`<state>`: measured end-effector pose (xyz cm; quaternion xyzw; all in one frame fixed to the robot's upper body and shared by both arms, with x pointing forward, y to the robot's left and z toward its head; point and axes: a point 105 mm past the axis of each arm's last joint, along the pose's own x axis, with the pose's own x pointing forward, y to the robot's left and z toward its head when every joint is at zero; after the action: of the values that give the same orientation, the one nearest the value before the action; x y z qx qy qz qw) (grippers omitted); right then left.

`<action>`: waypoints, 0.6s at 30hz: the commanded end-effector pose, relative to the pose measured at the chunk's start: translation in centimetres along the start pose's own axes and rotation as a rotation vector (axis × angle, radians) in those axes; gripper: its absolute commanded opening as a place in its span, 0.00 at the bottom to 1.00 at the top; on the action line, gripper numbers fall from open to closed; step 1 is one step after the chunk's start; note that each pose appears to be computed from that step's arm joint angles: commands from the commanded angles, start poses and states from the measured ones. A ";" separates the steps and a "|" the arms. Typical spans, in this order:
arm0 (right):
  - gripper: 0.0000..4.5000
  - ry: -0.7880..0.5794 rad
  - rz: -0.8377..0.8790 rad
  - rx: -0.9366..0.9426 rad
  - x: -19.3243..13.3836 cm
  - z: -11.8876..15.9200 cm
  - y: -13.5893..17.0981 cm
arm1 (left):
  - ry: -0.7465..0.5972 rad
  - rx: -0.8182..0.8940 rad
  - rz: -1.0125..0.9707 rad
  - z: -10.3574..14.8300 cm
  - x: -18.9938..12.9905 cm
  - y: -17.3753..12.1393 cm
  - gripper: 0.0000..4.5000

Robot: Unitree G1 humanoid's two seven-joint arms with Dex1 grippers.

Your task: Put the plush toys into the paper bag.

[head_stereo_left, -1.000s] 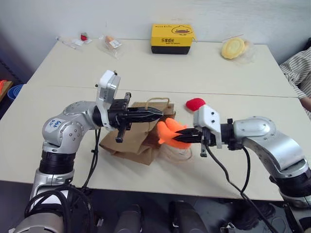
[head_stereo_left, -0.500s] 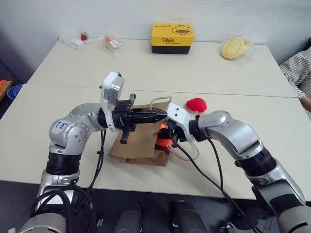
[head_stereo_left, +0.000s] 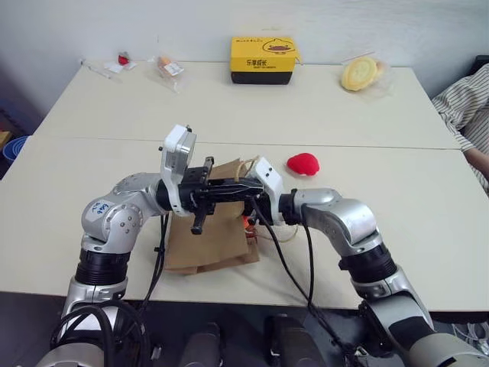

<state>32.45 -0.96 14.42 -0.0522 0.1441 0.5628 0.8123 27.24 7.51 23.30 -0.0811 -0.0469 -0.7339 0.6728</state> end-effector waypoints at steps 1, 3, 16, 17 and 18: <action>0.14 -0.045 0.059 -0.089 -0.7 0.7 0.8 | -0.005 0.046 0.013 0.6 -0.4 -0.2 0.00; 0.25 -0.057 0.084 -0.143 -1.2 0.6 1.0 | 0.003 0.049 0.022 0.5 -0.6 -0.1 0.00; 0.99 -0.244 0.129 -0.130 -10.2 1.8 0.7 | 0.099 0.062 0.035 1.0 -2.8 -1.4 0.00; 0.99 -0.244 0.121 -0.130 -10.8 1.7 0.7 | 0.109 0.064 0.040 0.9 -3.0 -1.4 0.00; 0.99 -0.245 0.089 -0.138 -11.9 1.6 0.6 | 0.130 0.074 0.048 0.8 -3.3 -1.4 0.00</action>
<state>29.24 -10.27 17.96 -0.0274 0.0356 0.6058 0.7943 26.73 10.67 23.01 -0.0278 -0.0143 -0.7148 0.6986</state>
